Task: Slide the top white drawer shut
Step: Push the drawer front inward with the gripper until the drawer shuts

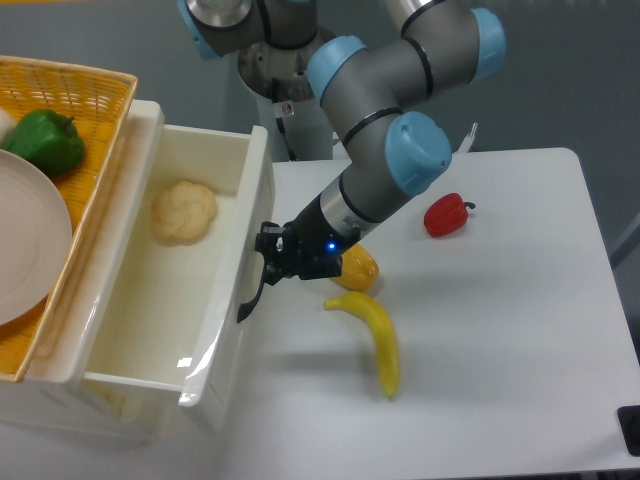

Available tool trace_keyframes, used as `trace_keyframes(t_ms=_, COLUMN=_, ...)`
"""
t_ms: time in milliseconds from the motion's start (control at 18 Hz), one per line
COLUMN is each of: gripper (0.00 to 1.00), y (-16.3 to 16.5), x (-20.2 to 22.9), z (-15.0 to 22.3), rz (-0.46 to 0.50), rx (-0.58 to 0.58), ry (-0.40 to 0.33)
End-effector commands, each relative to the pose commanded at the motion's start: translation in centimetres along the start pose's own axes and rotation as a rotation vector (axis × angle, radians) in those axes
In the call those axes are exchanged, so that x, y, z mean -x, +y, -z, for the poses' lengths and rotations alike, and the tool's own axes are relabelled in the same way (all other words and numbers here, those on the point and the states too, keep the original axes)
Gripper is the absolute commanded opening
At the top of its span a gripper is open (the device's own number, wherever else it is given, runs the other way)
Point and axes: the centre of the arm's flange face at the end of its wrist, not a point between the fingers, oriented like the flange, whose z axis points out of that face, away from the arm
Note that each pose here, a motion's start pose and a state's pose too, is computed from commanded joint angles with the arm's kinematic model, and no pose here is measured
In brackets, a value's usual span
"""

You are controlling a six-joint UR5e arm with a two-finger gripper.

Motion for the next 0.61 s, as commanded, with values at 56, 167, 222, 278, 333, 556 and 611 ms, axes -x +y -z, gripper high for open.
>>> trace_keyframes(t_ms=56, gripper=0.00, y=0.0, x=-0.2, z=-0.2, rz=0.003, rx=0.004, ry=0.002)
trace_keyframes(t_ms=167, gripper=0.00, y=-0.2, x=-1.0, z=-0.8, rz=0.006, rx=0.012, ry=0.004)
trace_keyframes(t_ms=222, gripper=0.00, y=-0.3, x=-1.5, z=-1.2, rz=0.006, rx=0.017, ry=0.005)
trace_keyframes(t_ms=278, gripper=0.00, y=-0.4, x=-1.8, z=-1.4, rz=0.009, rx=0.020, ry=0.005)
trace_keyframes(t_ms=333, gripper=0.00, y=-0.5, x=-2.2, z=-1.7, rz=0.011, rx=0.025, ry=0.007)
trace_keyframes(t_ms=556, gripper=0.00, y=-0.8, x=-3.8, z=-2.6, rz=0.012, rx=0.035, ry=0.014)
trace_keyframes(t_ms=611, gripper=0.00, y=-0.9, x=-4.3, z=-2.9, rz=0.012, rx=0.039, ry=0.014)
